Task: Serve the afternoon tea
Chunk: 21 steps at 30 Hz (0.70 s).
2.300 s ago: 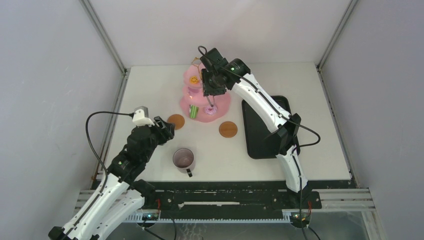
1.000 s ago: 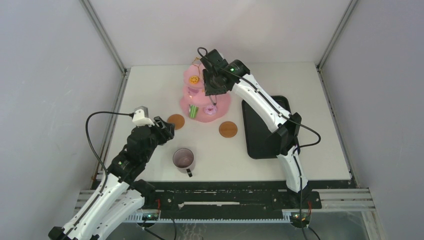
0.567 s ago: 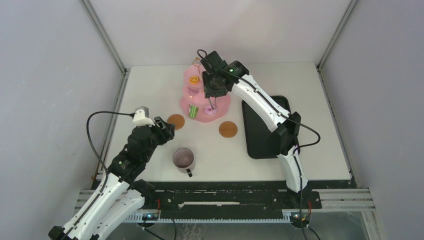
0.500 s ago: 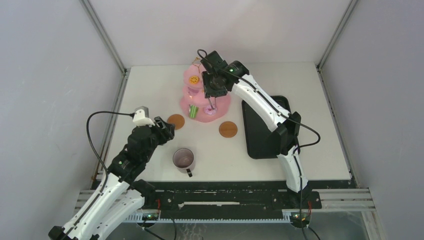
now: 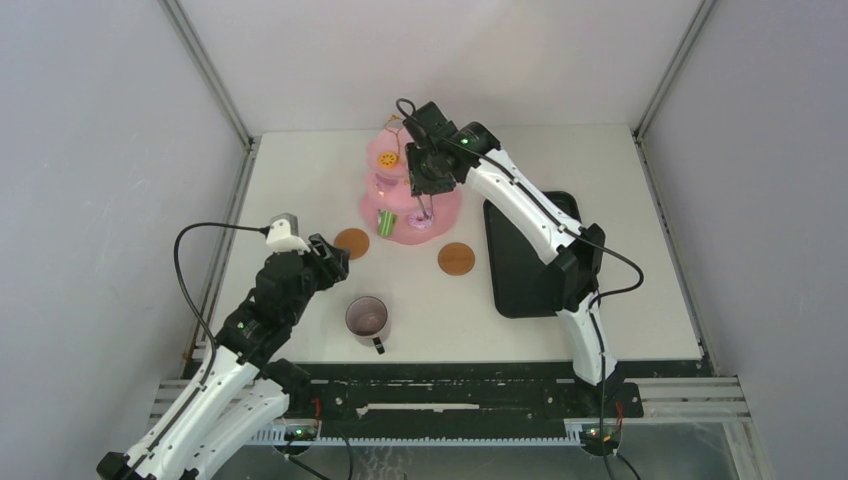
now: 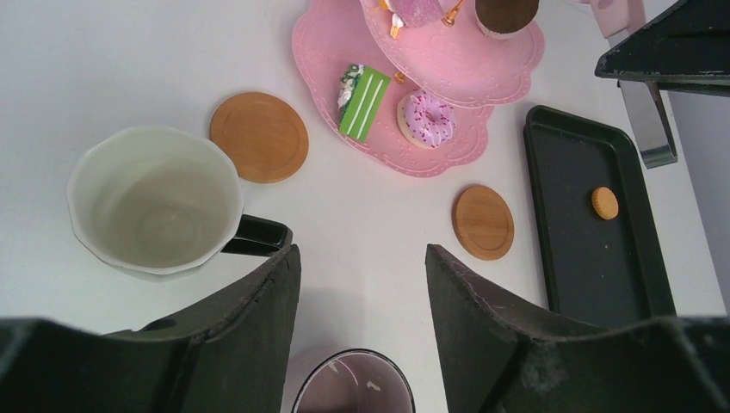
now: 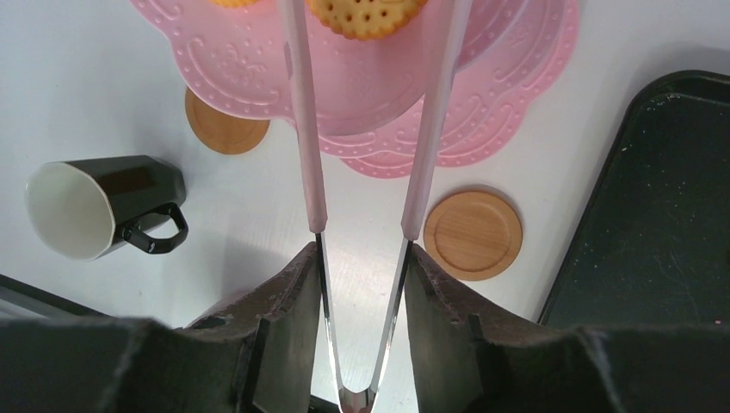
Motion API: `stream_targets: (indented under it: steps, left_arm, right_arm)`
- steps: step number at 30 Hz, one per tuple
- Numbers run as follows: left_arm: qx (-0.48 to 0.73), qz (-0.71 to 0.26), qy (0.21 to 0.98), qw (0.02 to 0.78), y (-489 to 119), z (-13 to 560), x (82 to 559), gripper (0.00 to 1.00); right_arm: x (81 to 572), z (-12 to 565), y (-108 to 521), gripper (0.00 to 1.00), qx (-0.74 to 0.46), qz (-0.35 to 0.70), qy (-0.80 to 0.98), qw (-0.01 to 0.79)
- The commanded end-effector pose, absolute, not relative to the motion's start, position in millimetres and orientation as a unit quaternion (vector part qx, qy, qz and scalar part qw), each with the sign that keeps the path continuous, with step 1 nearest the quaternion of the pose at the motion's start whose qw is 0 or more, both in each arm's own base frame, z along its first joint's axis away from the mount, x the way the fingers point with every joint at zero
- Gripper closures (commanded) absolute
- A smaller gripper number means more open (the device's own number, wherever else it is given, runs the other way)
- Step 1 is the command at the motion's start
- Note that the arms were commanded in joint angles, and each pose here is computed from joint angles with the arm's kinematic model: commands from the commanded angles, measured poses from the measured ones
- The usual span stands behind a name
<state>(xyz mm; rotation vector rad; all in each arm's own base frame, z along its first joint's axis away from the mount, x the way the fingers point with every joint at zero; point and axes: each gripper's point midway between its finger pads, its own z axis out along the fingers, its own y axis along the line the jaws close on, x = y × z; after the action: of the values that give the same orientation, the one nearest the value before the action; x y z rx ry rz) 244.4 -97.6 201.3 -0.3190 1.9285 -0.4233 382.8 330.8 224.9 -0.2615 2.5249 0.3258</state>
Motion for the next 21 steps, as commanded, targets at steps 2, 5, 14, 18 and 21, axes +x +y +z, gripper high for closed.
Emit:
stream_targets:
  steps: [2,5,14,18,21]
  left_arm:
    - [-0.144,-0.198,0.794,0.557,-99.3,222.0,247.0,0.40]
    - [-0.144,-0.198,0.793,0.558,-98.7,223.3,247.2,0.40]
    - [-0.147,-0.194,0.789,0.565,-95.6,229.0,247.2,0.40]
    - [-0.147,-0.190,0.785,0.570,-93.6,234.6,247.8,0.40]
    - [-0.147,-0.186,0.783,0.575,-92.1,238.6,249.2,0.40]
  right_arm:
    - [382.3,281.1,326.7,0.56,-0.090,0.158,0.917,0.355]
    - [381.2,292.2,326.9,0.57,-0.092,0.163,0.909,0.372]
    - [374.8,320.9,318.1,0.58,-0.091,0.166,0.894,0.407]
    - [365.0,326.5,294.8,0.58,-0.074,0.140,0.898,0.411]
    - [352.5,318.8,264.7,0.58,-0.053,0.109,0.907,0.404]
